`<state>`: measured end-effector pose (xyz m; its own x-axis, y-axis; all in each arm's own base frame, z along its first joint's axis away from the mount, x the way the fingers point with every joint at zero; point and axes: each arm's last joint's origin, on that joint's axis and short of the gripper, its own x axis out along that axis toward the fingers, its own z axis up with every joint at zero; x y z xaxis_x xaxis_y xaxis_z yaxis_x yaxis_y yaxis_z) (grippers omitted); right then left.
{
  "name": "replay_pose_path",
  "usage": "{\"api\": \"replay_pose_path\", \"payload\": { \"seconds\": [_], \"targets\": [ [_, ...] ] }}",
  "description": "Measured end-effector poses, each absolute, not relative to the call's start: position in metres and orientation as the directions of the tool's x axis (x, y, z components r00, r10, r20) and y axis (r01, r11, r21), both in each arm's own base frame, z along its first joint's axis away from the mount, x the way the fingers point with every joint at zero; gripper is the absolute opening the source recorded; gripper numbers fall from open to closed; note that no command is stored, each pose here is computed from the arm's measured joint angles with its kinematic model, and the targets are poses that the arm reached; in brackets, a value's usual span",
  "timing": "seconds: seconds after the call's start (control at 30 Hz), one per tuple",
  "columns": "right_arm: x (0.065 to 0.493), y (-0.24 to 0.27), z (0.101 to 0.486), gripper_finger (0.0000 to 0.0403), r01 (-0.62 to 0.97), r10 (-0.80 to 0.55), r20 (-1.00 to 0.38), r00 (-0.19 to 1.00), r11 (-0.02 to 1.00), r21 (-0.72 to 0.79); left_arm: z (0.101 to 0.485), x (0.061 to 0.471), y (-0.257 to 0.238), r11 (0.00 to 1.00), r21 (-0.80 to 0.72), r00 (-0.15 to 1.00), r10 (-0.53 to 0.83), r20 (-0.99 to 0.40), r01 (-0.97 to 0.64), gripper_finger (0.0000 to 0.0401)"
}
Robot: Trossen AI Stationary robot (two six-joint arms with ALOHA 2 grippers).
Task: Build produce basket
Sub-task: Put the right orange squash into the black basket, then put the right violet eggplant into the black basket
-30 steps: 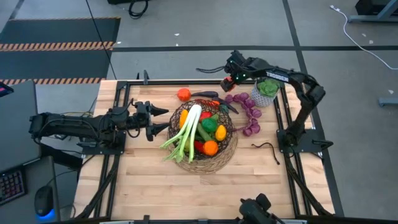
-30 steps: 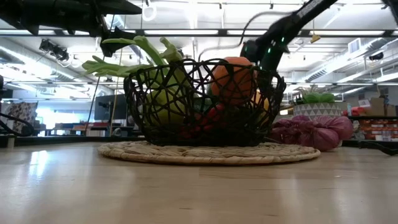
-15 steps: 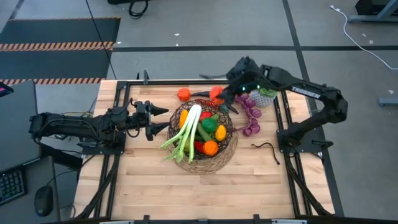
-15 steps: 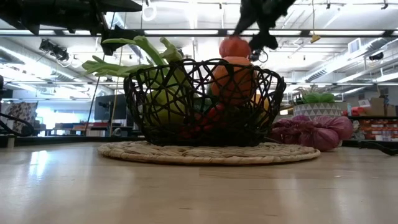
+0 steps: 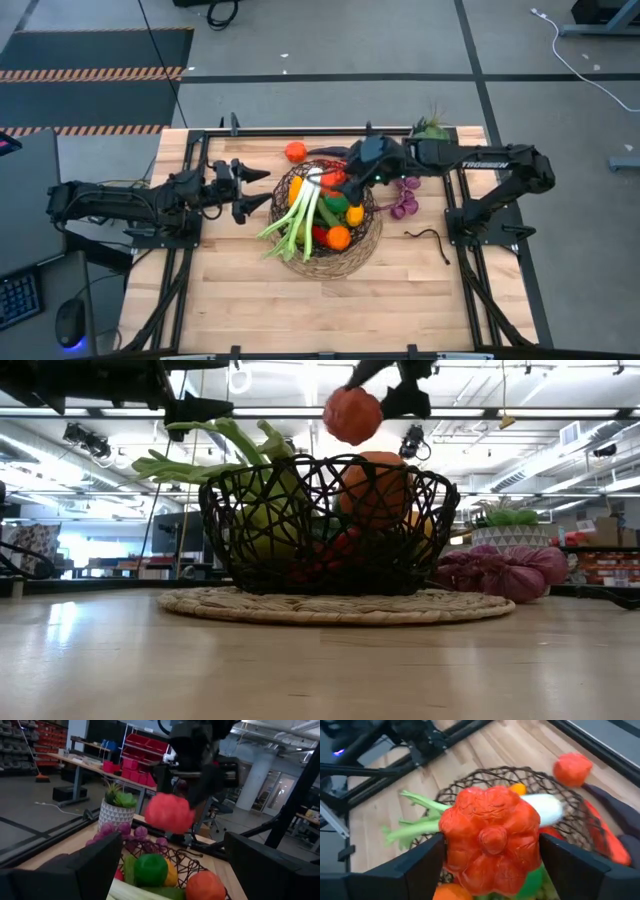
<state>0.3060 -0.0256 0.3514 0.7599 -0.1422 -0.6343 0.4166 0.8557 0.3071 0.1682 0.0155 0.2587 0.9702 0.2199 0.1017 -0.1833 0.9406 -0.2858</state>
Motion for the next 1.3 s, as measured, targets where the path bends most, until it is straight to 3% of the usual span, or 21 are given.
{"api": "replay_pose_path", "payload": {
  "seconds": [0.4, 0.53, 0.67, 0.77, 1.03, 1.3],
  "targets": [
    [0.320, -0.012, 0.337, 0.0397, 0.399, -0.129, -0.664, 0.737, 0.876, 0.273, 0.260, 0.168, 0.018, 0.941, -0.278, 0.966, 0.232, 0.112, -0.193, 0.0355],
    [0.309, -0.028, 0.342, 0.0393, 0.484, -0.261, -0.667, 0.698, 0.858, 0.171, 0.260, 0.168, 0.017, 0.941, -0.280, 0.967, 0.231, 0.111, -0.192, 0.0355],
    [0.293, -0.055, 0.341, 0.0388, 0.635, -0.491, -0.681, 0.543, 0.771, -0.049, 0.258, 0.168, 0.017, 0.940, -0.283, 0.968, 0.229, 0.099, -0.193, 0.0355],
    [0.285, -0.081, 0.337, 0.0384, 0.671, -0.551, -0.703, 0.449, 0.728, -0.141, 0.257, 0.168, 0.017, 0.938, -0.285, 0.970, 0.229, 0.086, -0.196, 0.0355],
    [0.263, -0.157, 0.316, 0.0377, 0.687, -0.460, -0.768, 0.446, 0.726, -0.036, 0.254, 0.168, 0.018, 0.935, -0.286, 0.970, 0.236, 0.054, -0.212, 0.0355],
    [0.243, -0.211, 0.259, 0.0377, 0.696, -0.270, -0.890, 0.367, 0.715, 0.070, 0.255, 0.168, 0.018, 0.934, -0.288, 0.969, 0.239, 0.059, -0.213, 0.0355]
  ]
}}
